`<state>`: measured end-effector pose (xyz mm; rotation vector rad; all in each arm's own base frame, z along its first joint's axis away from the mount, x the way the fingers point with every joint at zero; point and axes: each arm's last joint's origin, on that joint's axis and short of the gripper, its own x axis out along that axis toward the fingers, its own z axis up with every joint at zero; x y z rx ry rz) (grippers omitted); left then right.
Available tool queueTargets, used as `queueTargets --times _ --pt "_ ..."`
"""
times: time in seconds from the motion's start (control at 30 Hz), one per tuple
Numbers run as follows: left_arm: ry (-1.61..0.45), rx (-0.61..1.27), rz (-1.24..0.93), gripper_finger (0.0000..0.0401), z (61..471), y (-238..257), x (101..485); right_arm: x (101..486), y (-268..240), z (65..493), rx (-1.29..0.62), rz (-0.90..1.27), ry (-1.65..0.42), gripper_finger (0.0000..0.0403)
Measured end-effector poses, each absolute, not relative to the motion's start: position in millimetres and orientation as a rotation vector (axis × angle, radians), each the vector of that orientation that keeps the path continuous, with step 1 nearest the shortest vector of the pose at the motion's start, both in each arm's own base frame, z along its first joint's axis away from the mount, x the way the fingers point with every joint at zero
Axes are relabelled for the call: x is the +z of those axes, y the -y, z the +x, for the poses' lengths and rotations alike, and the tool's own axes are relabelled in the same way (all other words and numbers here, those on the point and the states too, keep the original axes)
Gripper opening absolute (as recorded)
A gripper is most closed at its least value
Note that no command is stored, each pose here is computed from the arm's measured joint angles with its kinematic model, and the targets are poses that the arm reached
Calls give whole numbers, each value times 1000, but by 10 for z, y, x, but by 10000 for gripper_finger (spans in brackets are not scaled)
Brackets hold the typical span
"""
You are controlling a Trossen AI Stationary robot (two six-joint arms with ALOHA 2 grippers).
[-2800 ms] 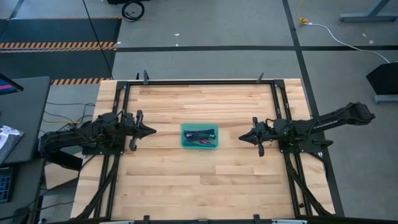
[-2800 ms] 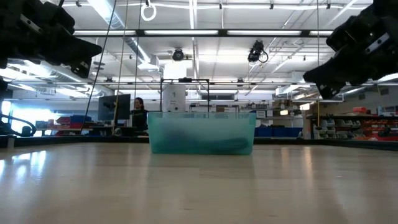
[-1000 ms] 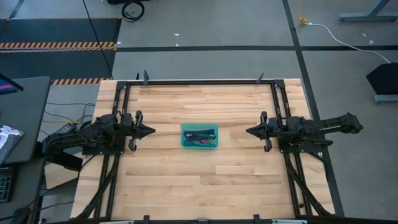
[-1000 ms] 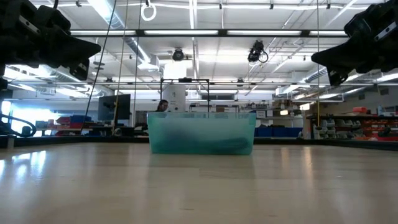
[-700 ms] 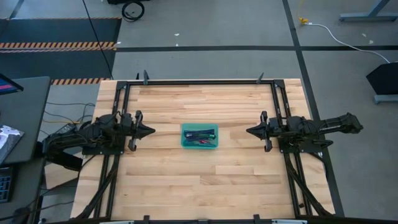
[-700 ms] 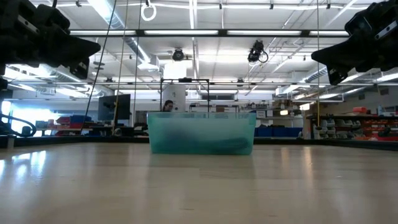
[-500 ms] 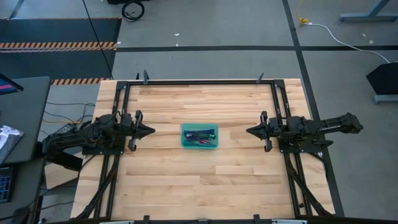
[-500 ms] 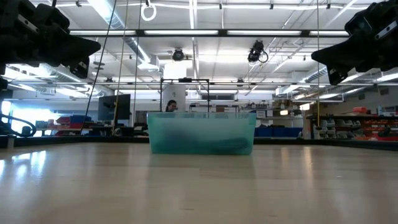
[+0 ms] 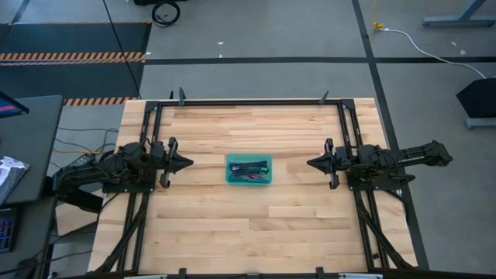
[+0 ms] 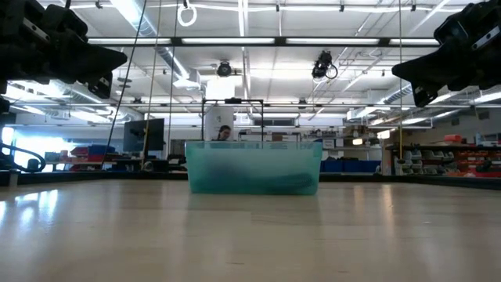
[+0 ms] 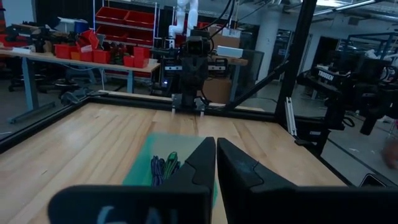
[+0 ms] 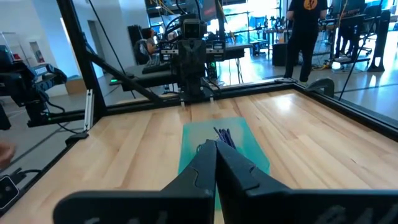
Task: Pick and place USB-C Cables
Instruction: Return to Home Position
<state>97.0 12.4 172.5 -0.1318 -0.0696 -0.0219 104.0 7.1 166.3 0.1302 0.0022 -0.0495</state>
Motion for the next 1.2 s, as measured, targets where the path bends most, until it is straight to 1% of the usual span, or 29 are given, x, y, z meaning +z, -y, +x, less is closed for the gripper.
queueTargets --times 0.37,1.2 --pt "71 -22 -131 19 970 -124 1727 1663 -71 1040 -50 130 -3 11" --pt "71 -22 -132 24 970 -124 1727 1663 -71 1040 -49 130 -3 11"
